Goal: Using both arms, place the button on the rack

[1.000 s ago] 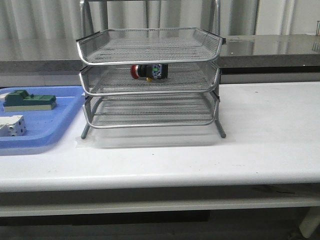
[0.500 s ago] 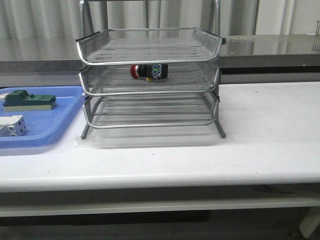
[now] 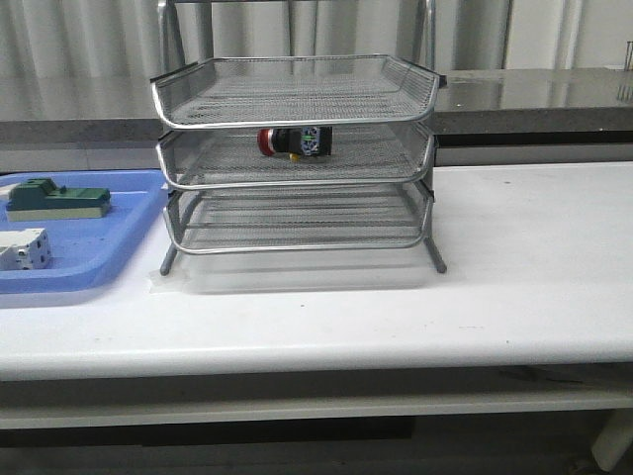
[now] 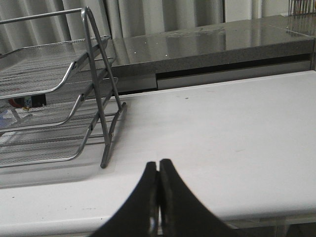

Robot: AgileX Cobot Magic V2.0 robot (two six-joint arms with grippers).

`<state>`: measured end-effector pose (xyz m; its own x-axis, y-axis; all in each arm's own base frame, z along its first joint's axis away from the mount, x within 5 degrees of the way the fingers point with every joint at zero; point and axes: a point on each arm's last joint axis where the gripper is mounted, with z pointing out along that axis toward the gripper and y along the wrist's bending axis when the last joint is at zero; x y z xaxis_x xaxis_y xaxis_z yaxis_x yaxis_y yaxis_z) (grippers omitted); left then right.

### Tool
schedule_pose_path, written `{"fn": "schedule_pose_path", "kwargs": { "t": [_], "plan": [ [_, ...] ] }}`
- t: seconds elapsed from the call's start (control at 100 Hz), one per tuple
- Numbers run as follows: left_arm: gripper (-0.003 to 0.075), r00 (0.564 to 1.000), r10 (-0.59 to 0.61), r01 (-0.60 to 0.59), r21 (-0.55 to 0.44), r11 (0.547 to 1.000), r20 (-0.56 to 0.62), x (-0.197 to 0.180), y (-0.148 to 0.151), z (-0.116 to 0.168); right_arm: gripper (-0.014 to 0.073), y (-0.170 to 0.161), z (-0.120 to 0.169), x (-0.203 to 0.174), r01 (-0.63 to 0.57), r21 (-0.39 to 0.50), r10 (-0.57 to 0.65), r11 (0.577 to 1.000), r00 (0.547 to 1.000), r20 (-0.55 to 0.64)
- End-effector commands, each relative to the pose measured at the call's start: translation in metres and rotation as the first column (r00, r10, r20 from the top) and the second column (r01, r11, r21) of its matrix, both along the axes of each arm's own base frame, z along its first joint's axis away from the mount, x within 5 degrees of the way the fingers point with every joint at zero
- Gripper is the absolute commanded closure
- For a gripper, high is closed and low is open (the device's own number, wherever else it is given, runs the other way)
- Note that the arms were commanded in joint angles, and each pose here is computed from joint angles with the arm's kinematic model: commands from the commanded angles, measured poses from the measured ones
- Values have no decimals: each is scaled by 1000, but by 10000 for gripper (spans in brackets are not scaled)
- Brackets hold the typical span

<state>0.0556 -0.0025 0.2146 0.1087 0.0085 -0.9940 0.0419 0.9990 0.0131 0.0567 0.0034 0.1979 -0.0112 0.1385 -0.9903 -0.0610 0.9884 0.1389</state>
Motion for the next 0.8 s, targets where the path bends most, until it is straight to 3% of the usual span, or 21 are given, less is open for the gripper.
{"fn": "schedule_pose_path", "kwargs": {
  "t": [0.0, 0.79],
  "plan": [
    [741, 999, -9, 9, -9, 1000, 45, 0, -1, -8, 652, 0, 14, -3, 6, -7, -5, 1000, 993, 120],
    [741, 998, -9, 10, -12, 1000, 64, -2, -1, -7, 652, 0, 14, -3, 6, -7, -5, 1000, 993, 120]
  ]
}}
